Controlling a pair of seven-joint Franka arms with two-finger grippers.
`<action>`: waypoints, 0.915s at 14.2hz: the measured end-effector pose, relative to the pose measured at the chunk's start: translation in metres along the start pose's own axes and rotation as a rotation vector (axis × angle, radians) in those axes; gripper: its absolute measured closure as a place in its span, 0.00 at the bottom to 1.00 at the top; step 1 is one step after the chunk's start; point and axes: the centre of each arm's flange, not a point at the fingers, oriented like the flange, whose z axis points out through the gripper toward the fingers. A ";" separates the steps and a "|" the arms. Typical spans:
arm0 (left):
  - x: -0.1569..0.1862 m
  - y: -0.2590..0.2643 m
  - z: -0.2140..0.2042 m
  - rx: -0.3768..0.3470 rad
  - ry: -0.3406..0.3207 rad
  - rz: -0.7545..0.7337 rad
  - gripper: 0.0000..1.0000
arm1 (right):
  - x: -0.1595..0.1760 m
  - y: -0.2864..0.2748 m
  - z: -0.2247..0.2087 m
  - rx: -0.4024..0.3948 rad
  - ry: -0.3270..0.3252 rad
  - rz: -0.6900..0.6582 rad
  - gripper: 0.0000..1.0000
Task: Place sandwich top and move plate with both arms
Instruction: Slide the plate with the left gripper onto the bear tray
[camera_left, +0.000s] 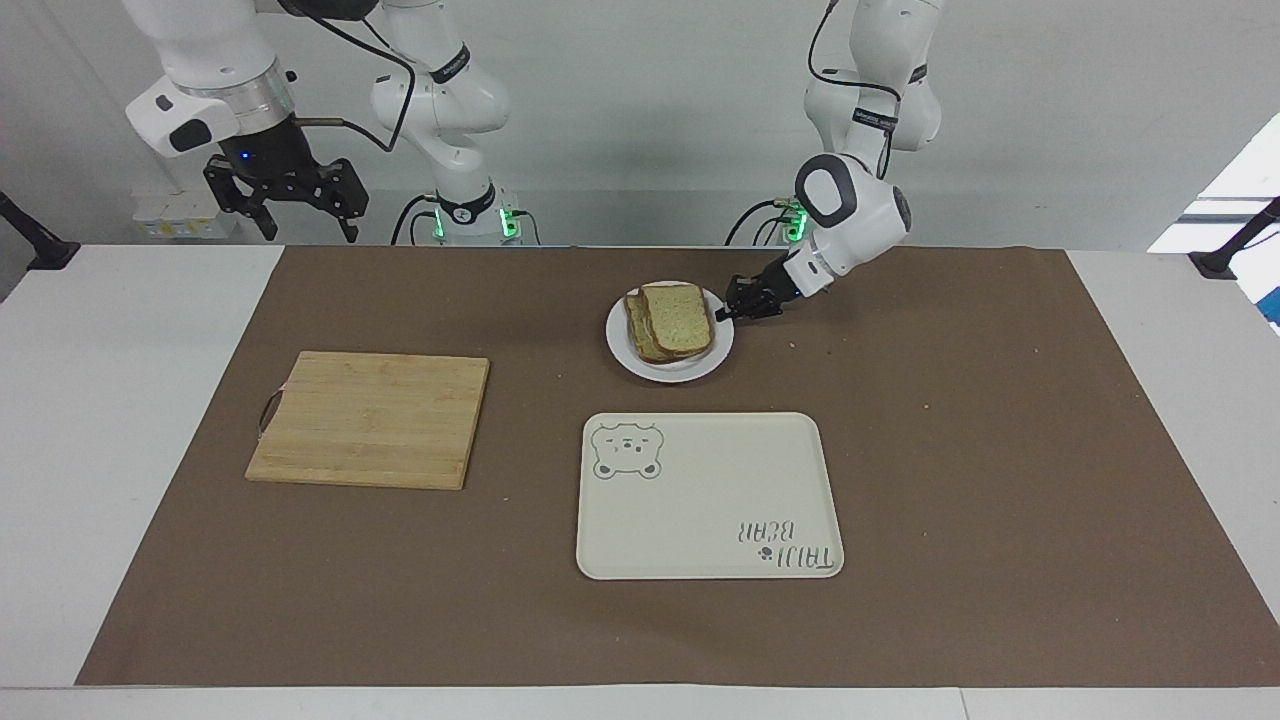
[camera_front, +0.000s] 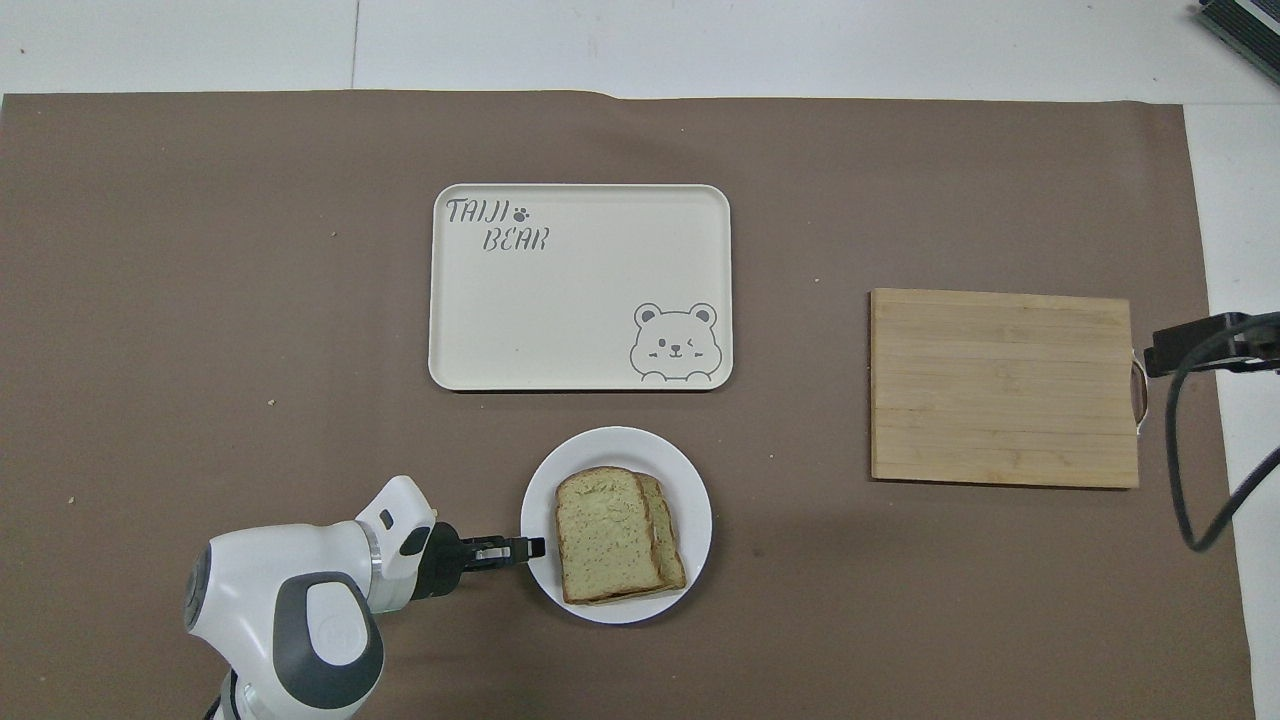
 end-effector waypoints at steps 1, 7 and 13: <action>0.001 0.002 -0.002 -0.010 0.003 -0.001 0.93 | 0.000 0.000 0.000 0.000 0.000 0.000 0.00; 0.012 0.003 -0.015 -0.076 -0.010 -0.028 0.94 | 0.000 0.000 0.000 0.000 0.000 0.000 0.00; 0.064 -0.003 -0.068 -0.224 0.031 -0.085 0.95 | 0.000 0.000 0.000 0.000 0.000 0.000 0.00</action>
